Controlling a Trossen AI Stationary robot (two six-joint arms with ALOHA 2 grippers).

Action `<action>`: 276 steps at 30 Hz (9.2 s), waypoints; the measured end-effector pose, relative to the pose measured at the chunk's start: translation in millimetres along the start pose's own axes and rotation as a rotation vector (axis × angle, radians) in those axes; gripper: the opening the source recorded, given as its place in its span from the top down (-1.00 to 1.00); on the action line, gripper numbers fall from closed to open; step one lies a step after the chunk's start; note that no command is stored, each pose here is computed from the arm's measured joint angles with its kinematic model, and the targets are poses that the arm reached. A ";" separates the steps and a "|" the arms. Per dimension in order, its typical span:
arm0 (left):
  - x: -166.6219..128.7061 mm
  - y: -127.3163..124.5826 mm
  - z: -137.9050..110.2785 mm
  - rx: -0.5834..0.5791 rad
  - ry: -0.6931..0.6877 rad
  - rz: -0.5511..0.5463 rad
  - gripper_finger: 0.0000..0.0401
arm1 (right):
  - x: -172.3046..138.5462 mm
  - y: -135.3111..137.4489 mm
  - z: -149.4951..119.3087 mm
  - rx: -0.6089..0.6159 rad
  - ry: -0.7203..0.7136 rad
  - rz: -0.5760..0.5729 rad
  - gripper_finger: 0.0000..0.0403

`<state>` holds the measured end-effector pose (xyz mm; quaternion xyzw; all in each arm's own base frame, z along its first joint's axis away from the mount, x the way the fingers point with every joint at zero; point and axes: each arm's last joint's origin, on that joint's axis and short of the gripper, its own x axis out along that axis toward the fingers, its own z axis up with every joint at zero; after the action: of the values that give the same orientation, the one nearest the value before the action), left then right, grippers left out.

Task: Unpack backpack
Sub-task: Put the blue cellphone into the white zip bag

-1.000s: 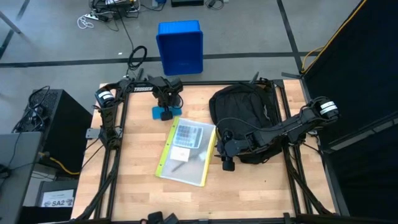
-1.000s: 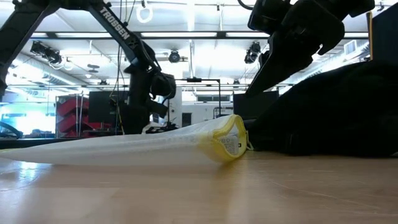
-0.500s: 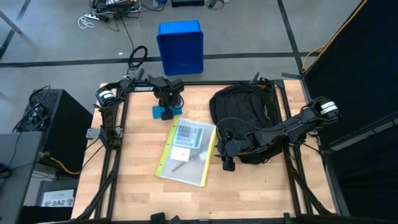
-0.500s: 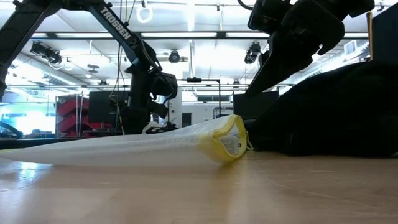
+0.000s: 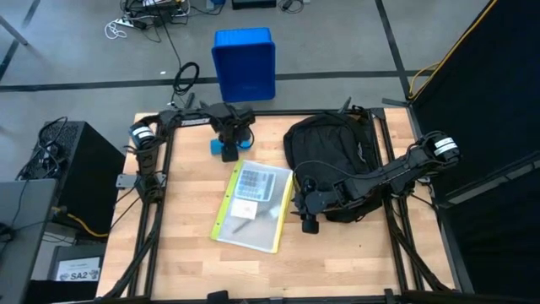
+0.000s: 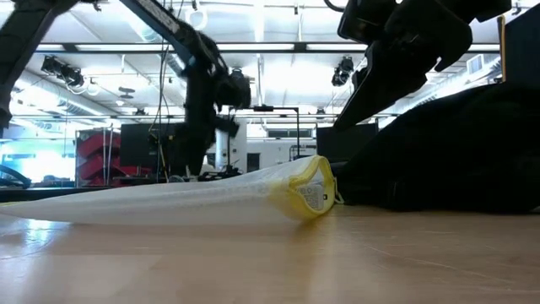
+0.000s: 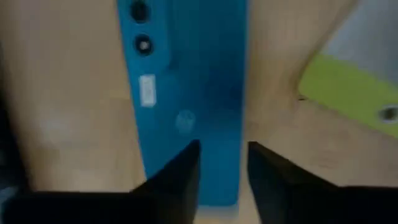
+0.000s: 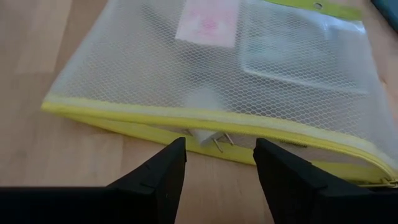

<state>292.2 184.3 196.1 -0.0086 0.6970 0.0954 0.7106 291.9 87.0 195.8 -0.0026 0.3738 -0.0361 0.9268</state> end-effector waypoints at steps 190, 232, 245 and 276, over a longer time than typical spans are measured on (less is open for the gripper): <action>-6.5 -30.5 -55.8 -0.215 -0.012 0.039 -0.43 | 16.7 -2.4 -3.5 -0.040 0.010 -0.034 0.25; 20.2 -57.8 -67.6 -0.400 -0.175 -0.240 -0.91 | 16.7 -1.4 -2.2 -0.039 0.001 -0.010 0.21; 32.8 -69.2 -56.6 -0.346 -0.148 -0.112 -0.99 | 16.7 -0.9 0.2 -0.048 -0.024 -0.003 0.21; 60.5 -68.8 -50.5 -0.353 -0.039 -0.108 -0.48 | 16.7 -0.9 0.2 -0.050 -0.023 -0.003 0.21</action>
<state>253.0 116.9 126.4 -0.1688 0.6542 0.1778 0.7154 304.0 84.9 184.4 -0.0266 0.3637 -0.0283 0.9307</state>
